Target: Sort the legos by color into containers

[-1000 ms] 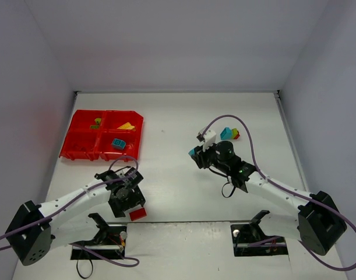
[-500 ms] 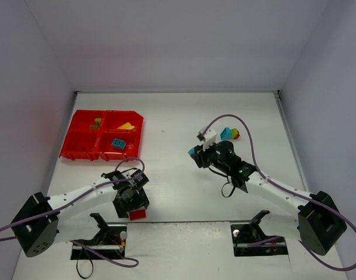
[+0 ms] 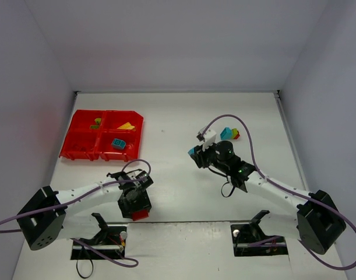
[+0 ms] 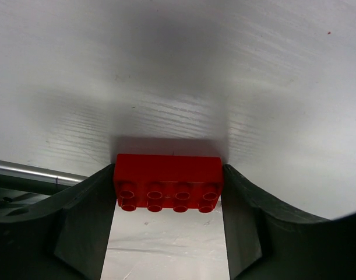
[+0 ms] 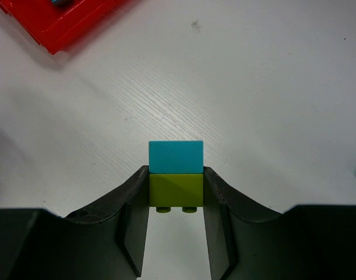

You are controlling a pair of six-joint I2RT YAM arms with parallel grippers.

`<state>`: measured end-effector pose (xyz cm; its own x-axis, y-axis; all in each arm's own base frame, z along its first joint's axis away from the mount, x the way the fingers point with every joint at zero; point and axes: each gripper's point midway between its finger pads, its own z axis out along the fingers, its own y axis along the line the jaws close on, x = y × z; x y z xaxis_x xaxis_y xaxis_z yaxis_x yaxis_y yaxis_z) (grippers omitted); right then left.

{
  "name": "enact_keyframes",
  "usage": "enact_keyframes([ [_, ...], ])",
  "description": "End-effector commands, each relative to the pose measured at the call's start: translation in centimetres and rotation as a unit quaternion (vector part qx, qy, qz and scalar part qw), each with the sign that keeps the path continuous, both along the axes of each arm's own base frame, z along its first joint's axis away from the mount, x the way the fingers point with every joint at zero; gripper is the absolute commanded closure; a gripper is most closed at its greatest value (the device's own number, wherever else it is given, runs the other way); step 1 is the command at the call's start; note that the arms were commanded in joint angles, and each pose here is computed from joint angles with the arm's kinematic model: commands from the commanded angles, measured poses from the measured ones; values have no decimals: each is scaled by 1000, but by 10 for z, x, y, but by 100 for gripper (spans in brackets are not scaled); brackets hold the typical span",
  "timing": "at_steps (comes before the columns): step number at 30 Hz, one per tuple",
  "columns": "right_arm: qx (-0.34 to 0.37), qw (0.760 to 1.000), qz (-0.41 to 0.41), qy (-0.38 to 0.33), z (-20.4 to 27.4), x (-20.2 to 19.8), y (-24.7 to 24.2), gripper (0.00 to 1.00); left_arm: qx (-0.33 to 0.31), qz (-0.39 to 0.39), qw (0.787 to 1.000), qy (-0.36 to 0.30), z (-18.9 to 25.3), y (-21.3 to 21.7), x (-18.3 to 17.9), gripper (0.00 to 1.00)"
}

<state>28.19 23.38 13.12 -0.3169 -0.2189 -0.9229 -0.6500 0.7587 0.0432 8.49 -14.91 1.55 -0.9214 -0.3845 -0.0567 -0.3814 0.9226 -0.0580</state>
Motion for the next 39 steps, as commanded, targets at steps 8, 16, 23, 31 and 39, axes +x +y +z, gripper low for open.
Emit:
enact_keyframes([
  [8, 28, 999, -1, -33, 21, 11, 7, 100, 2, -20, 997, -69, 32, -18, 40, 84],
  [16, 30, 999, -4, -37, 25, 10, 5, 100, 42, -61, 982, -175, 91, -17, 130, 86],
  [23, 33, 999, -8, -43, 29, 10, 3, 100, 68, -33, 971, -228, 139, 32, 217, 87],
  [31, 45, 998, -5, -37, 33, 7, 5, 100, 108, 57, 949, -290, 198, 133, 282, 86],
  [39, 50, 998, 1, -38, 36, 5, 7, 100, 123, 132, 951, -249, 170, 220, 307, 84],
])
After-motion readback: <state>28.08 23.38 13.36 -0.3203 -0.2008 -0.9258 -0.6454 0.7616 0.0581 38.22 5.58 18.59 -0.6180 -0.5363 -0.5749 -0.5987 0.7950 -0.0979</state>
